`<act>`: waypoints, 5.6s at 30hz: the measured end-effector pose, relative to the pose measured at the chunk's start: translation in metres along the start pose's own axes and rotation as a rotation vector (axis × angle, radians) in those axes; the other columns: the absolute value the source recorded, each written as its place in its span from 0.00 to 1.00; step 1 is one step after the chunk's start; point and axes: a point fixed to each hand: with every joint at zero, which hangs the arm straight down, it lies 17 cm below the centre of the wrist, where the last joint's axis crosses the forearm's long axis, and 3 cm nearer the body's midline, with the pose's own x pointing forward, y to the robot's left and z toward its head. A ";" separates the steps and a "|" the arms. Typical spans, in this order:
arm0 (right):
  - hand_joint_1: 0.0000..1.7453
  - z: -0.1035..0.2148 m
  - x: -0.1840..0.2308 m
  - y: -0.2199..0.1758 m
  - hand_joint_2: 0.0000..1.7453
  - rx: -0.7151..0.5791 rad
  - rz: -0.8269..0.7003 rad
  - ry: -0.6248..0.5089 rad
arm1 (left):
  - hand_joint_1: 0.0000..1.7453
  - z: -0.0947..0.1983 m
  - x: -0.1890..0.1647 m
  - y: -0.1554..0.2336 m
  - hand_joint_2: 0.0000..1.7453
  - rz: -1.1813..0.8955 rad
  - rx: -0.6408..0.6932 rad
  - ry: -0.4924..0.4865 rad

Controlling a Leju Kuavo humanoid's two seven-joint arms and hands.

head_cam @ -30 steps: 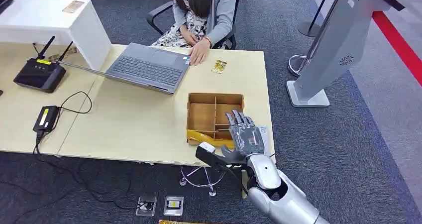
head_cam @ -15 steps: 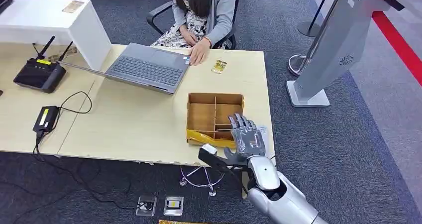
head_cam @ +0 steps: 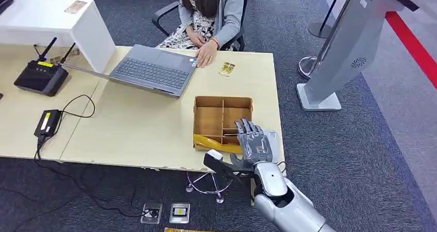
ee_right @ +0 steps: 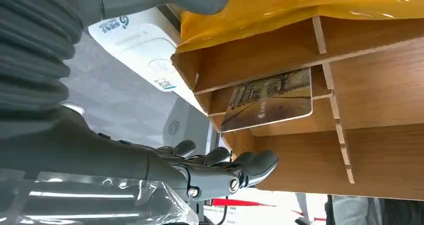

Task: Pass the card to the sensor for recognition and then transmit it.

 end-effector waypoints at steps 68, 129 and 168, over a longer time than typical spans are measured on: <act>0.00 -0.040 -0.020 -0.010 1.00 -0.044 0.026 0.027 | 0.00 0.000 0.000 0.000 0.00 -0.041 0.022 0.002; 0.00 0.031 0.057 -0.077 1.00 -0.031 0.065 -0.151 | 0.00 0.000 -0.006 0.004 0.00 -0.016 0.033 0.032; 0.00 0.013 0.052 -0.052 1.00 -0.026 0.054 -0.122 | 0.00 0.000 -0.005 0.003 0.00 -0.040 0.014 0.026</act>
